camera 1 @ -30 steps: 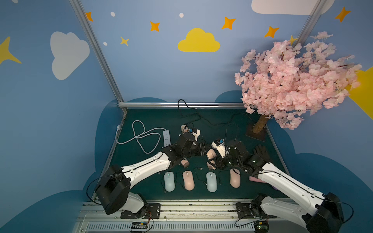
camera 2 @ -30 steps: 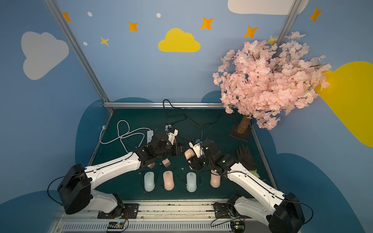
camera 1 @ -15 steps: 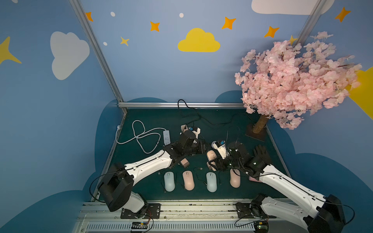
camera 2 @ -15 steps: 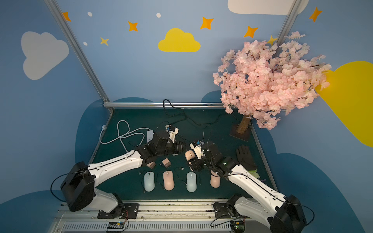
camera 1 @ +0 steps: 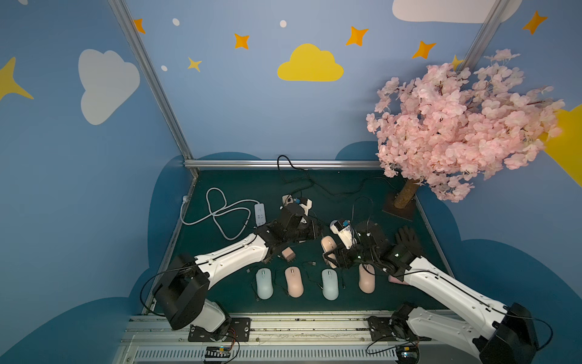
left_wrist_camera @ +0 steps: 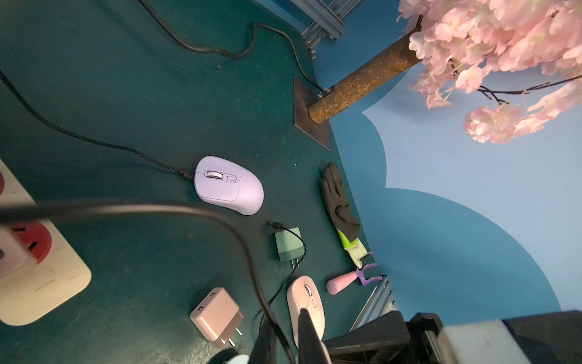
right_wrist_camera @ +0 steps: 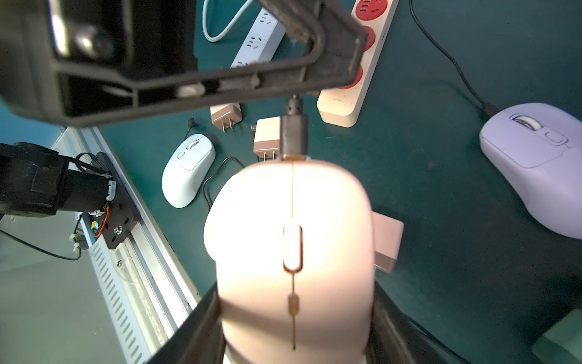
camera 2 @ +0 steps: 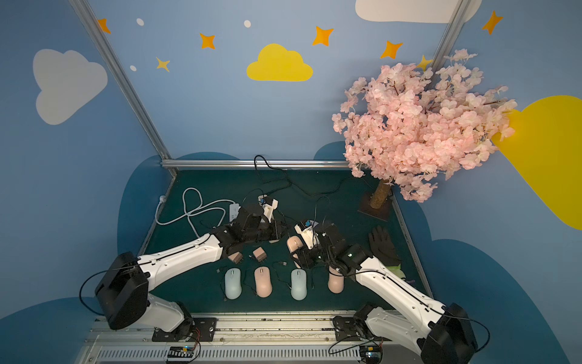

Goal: Unplug the wireless mouse
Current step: Remove the power cord from the mouse.

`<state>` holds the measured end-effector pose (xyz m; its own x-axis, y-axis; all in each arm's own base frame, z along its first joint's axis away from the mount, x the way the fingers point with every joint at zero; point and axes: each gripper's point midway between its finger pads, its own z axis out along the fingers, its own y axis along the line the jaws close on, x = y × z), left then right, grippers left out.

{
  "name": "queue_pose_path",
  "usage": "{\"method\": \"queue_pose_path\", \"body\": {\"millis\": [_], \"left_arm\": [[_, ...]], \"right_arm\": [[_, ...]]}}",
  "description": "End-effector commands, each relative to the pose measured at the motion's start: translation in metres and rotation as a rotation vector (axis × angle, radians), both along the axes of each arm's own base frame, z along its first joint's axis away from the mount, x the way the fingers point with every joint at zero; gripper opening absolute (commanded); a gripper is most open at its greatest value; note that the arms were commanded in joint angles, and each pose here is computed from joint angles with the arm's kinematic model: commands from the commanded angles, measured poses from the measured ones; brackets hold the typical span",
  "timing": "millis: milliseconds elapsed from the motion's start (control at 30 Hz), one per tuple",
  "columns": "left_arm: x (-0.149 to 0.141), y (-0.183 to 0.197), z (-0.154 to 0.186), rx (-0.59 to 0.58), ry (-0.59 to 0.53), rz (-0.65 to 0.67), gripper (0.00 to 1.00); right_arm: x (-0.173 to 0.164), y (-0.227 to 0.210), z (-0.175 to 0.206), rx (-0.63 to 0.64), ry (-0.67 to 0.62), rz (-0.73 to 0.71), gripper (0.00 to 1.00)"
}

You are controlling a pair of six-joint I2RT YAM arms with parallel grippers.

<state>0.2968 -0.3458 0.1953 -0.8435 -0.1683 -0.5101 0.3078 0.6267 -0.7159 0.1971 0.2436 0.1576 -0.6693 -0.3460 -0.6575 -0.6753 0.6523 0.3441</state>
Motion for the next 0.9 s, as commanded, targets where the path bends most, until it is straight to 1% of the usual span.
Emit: {"method": "queue_pose_path", "body": {"millis": [0,67,267,367,533,700,867], "left_arm": [[0.004,0.000,0.004,-0.005,-0.009,0.001,0.08],[0.004,0.001,0.005,-0.003,-0.009,0.004,0.04],[0.003,0.005,0.009,-0.007,-0.003,0.006,0.04],[0.003,0.006,0.016,-0.020,-0.012,0.004,0.04],[0.014,0.018,0.037,-0.038,-0.044,0.031,0.04],[0.025,0.031,0.048,-0.056,-0.054,0.057,0.04],[0.029,0.042,0.054,-0.069,-0.062,0.086,0.04]], "right_arm": [[0.001,0.005,0.007,0.018,-0.024,0.027,0.00],[0.001,0.004,0.006,0.014,-0.026,0.025,0.00],[-0.001,0.004,0.007,0.013,-0.023,0.035,0.00],[-0.002,0.006,0.006,0.015,-0.023,0.051,0.00],[-0.005,0.007,0.000,-0.016,0.006,0.077,0.00],[-0.008,0.009,-0.005,-0.029,0.040,0.094,0.00],[-0.010,0.010,-0.009,-0.041,0.047,0.107,0.00]]}}
